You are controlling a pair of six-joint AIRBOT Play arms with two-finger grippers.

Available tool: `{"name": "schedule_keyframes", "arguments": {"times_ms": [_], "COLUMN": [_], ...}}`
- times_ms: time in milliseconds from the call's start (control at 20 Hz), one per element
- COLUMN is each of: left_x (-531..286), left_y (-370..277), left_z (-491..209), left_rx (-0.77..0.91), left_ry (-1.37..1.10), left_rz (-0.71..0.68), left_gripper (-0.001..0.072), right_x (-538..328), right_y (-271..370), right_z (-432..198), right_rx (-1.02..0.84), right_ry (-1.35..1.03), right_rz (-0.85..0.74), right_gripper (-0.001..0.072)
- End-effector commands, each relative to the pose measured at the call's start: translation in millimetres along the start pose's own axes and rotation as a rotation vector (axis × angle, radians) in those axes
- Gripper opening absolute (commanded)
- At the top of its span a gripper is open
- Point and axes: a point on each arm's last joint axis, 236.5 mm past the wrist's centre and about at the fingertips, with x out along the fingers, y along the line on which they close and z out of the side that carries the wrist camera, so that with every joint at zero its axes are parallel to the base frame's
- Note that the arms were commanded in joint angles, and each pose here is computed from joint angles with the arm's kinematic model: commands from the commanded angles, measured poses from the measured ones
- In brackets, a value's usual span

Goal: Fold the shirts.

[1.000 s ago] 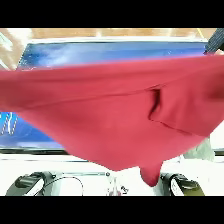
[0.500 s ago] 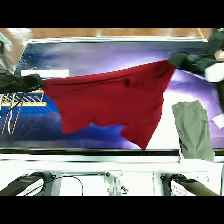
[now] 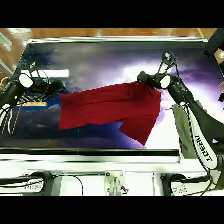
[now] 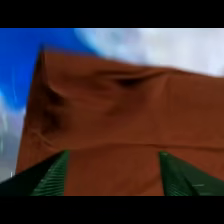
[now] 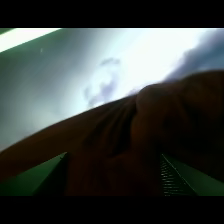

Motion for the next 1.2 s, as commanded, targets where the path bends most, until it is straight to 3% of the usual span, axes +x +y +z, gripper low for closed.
{"name": "schedule_keyframes", "arguments": {"times_ms": [0, 50, 150, 250, 350, 500, 1150], "left_x": [-11, -23, -43, -51, -45, -29, 28], "left_y": [36, 53, 80, 92, 97, 110, 98], "left_z": [-30, -42, -70, -98, -117, -136, -152], "left_rx": [0.001, 0.05, 0.097, 0.068, -0.016, -0.109, -0.17], "left_ry": [0.195, 0.278, 0.437, 0.554, 0.598, 0.605, 0.569], "left_rz": [0.083, 0.103, 0.111, 0.056, -0.003, -0.041, -0.166], "left_gripper": [0.0683, 0.068, 0.067, 0.0602, 0.0604, 0.0604, 0.0602], "right_x": [-31, -51, -90, -121, -140, -147, -140], "right_y": [-13, -30, -69, -90, -93, -102, -98], "right_z": [-16, -20, -40, -69, -85, -86, -77], "right_rx": [-0.087, -0.122, -0.191, -0.182, -0.089, 0.016, 0.051], "right_ry": [0.138, 0.193, 0.348, 0.534, 0.618, 0.621, 0.573], "right_rz": [-0.043, -0.09, -0.169, -0.118, -0.008, 0.035, 0.044], "right_gripper": [0.0679, 0.0679, 0.0559, 0.056, 0.056, 0.056, 0.056]}}
